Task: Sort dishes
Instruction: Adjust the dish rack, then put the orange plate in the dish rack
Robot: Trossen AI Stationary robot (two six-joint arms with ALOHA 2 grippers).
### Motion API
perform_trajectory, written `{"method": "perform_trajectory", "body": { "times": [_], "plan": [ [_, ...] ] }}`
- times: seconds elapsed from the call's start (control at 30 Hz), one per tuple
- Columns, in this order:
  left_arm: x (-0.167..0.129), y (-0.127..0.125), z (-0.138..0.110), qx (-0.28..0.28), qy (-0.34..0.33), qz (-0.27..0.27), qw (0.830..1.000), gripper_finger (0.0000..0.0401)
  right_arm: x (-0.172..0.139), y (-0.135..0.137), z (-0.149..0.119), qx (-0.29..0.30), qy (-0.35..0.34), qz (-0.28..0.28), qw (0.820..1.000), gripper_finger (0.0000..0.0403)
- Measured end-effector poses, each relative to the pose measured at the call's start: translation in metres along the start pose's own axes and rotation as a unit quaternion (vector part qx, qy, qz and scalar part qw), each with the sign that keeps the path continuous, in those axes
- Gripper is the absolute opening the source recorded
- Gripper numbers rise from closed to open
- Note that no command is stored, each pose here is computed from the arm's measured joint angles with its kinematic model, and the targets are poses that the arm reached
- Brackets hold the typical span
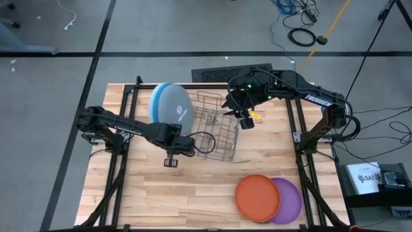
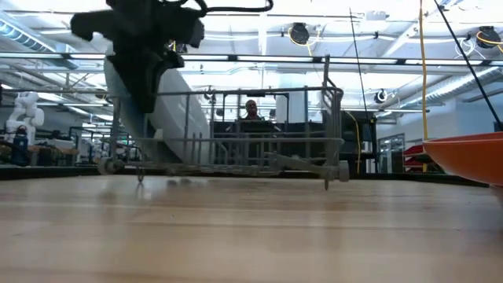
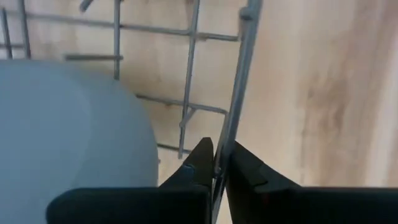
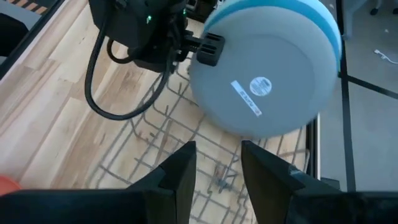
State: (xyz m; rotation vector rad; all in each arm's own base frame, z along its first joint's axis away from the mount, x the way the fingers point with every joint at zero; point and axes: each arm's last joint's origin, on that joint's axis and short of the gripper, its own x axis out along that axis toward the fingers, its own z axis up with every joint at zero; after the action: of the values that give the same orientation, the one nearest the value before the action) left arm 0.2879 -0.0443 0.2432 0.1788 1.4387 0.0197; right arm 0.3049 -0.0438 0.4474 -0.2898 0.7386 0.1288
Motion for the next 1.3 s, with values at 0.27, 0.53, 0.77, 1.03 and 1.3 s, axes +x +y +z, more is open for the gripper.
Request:
{"method": "perform_trajectory", "body": {
  "times": [0.27, 0.53, 0.77, 1.03, 1.3],
  "plan": [
    [-0.016, -0.011, 0.018, 0.0, -0.078, -0.037, 0.996, 0.0047, 0.0, 0.0, 0.0, 0.006, 0.0, 0.0, 1.0, 0.0121],
    [-0.019, -0.015, 0.019, 0.006, -0.088, -0.034, 0.995, 0.005, 0.0, 0.004, 0.001, 0.006, -0.001, 0.004, 1.0, 0.0121],
    [-0.031, -0.02, 0.025, 0.011, -0.118, -0.03, 0.993, 0.0103, 0.0, 0.004, 0.0, 0.018, 0.009, 0.006, 1.0, 0.0121],
    [-0.069, -0.021, 0.031, 0.006, -0.148, -0.016, 0.989, 0.0169, -0.005, 0.011, -0.005, 0.029, 0.052, -0.026, 0.998, 0.0121],
    [-0.143, -0.008, 0.005, -0.087, -0.308, 0.084, 0.944, 0.0154, -0.027, 0.049, -0.022, 0.115, 0.172, -0.018, 0.978, 0.0121]
  ]
}}
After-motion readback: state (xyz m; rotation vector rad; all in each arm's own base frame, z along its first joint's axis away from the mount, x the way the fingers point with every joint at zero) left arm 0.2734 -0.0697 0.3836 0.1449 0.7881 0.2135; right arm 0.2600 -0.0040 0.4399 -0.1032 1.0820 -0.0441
